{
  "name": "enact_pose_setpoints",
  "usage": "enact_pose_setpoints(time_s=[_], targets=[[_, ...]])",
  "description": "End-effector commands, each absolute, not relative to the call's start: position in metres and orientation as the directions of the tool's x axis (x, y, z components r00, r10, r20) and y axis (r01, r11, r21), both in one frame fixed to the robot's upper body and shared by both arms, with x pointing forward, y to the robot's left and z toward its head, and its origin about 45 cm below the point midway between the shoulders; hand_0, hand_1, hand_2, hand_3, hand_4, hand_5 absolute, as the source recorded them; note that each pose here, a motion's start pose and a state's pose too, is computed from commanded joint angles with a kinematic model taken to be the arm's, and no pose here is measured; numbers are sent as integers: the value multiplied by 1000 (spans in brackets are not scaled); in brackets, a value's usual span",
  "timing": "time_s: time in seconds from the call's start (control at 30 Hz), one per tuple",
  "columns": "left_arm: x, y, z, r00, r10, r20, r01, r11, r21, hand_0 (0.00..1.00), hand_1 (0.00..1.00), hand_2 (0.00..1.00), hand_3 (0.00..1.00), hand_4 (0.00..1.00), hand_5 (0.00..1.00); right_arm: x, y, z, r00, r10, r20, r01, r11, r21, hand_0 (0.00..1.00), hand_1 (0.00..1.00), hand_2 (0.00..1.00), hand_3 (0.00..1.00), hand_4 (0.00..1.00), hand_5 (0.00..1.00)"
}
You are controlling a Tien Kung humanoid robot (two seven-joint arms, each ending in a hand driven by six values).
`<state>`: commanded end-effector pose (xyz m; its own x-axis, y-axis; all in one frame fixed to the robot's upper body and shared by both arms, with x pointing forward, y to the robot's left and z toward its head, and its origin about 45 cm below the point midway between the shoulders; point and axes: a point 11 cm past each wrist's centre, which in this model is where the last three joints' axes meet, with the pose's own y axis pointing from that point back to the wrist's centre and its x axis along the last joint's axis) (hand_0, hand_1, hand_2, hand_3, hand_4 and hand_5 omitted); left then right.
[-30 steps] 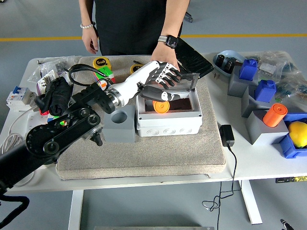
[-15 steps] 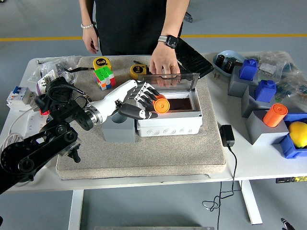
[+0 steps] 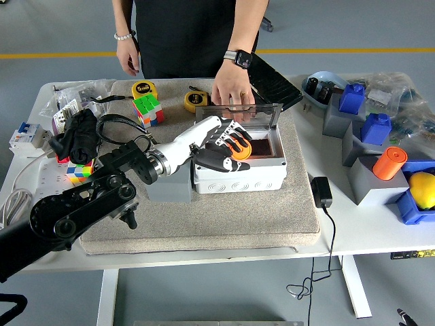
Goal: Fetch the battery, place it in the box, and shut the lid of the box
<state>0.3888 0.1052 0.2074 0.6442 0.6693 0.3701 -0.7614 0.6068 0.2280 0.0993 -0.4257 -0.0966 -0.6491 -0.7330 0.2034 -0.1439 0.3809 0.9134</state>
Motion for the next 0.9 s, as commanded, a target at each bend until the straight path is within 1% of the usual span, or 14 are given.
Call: enact_pose_setpoints(time_s=[0.37, 0.7, 0.83, 0.9], targets=[[388, 69, 218, 679, 654, 334, -728, 657, 196, 479, 530, 577, 573, 930, 98, 101, -425, -96, -645, -737, 204, -146, 381, 913, 658, 636, 639, 535, 881, 433], [385, 61, 231, 693, 652, 308, -713, 683, 159, 479, 532, 576, 573, 929, 97, 99, -424, -97, -647, -735, 203, -143, 379, 914, 657, 636, 639, 534, 880, 434], [383, 59, 246, 685, 667, 294, -717, 689, 107, 481, 534, 577, 574, 928, 95, 100, -424, -97, -651, -733, 200, -146, 380, 913, 657, 636, 639, 535, 881, 433], [387, 61, 261, 663, 693, 283, -732, 680, 49, 481, 534, 577, 574, 928, 95, 100, -424, -97, -652, -731, 200, -146, 380, 913, 657, 636, 639, 535, 881, 433]])
